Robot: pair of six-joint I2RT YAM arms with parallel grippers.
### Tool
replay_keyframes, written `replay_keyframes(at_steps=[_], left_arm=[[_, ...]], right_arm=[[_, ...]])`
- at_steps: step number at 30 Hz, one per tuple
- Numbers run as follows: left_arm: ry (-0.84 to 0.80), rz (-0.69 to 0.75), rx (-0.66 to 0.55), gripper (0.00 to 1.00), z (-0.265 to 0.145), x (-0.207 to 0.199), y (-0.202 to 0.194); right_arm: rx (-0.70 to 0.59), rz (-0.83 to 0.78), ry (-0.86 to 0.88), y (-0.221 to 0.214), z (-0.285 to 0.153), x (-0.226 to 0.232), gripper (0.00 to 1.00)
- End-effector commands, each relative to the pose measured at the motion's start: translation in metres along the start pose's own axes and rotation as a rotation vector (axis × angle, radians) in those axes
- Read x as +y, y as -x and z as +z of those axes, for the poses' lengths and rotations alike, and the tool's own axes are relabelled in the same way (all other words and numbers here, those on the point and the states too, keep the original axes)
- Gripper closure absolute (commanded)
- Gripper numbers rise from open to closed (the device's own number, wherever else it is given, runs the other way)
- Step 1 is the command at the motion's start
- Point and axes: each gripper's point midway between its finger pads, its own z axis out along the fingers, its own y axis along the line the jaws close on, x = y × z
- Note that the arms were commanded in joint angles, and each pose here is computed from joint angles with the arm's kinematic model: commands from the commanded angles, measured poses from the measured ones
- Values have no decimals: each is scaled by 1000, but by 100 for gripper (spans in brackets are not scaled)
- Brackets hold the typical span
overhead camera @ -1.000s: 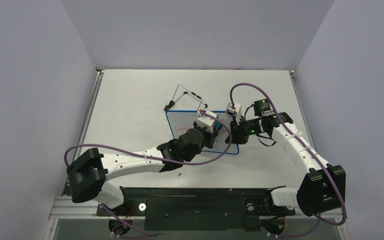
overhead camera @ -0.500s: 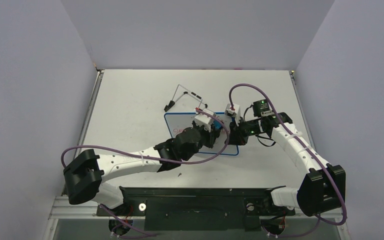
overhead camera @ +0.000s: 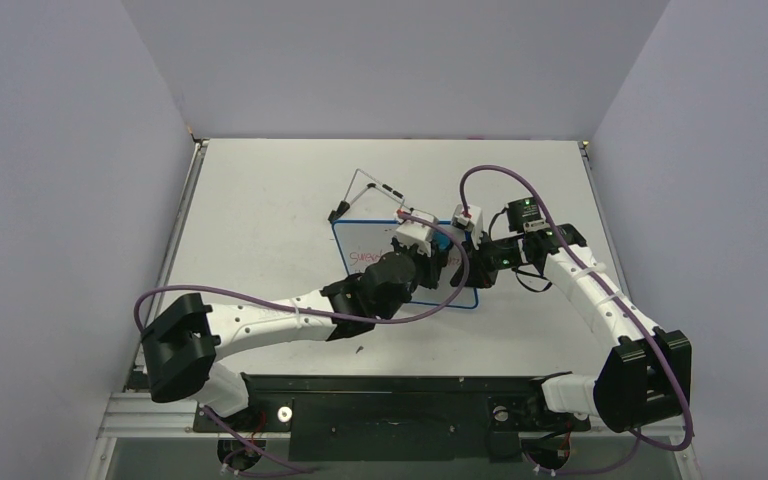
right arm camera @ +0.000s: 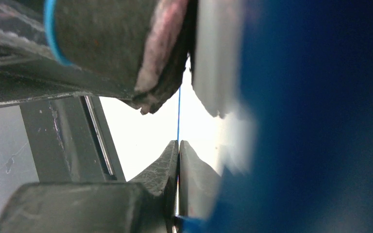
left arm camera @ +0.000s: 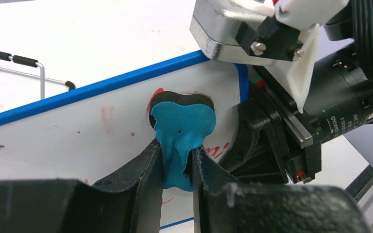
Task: Erase the whiteboard
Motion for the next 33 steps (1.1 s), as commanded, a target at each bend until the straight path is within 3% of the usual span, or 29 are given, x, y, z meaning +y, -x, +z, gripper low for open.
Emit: replay_keyframes(at_steps=[1,7,14,26,33], left_arm=[[153,-85,-166,100,7,28,52],[221,-112,-176,100,2,61,52],[225,-116,-155,100,4,61,46],[5,-87,-91,100,10,-29,29],[30,-7,-1,100,12,-31,8]], right_arm=[[21,-47,64,-2,0,18,100],[20,-50,67,-2,0,19,100],[23,-48,67,-2,0,19,100],[20,-50,69,-2,0,20,100],[20,-52,71,-1,0,20,100]])
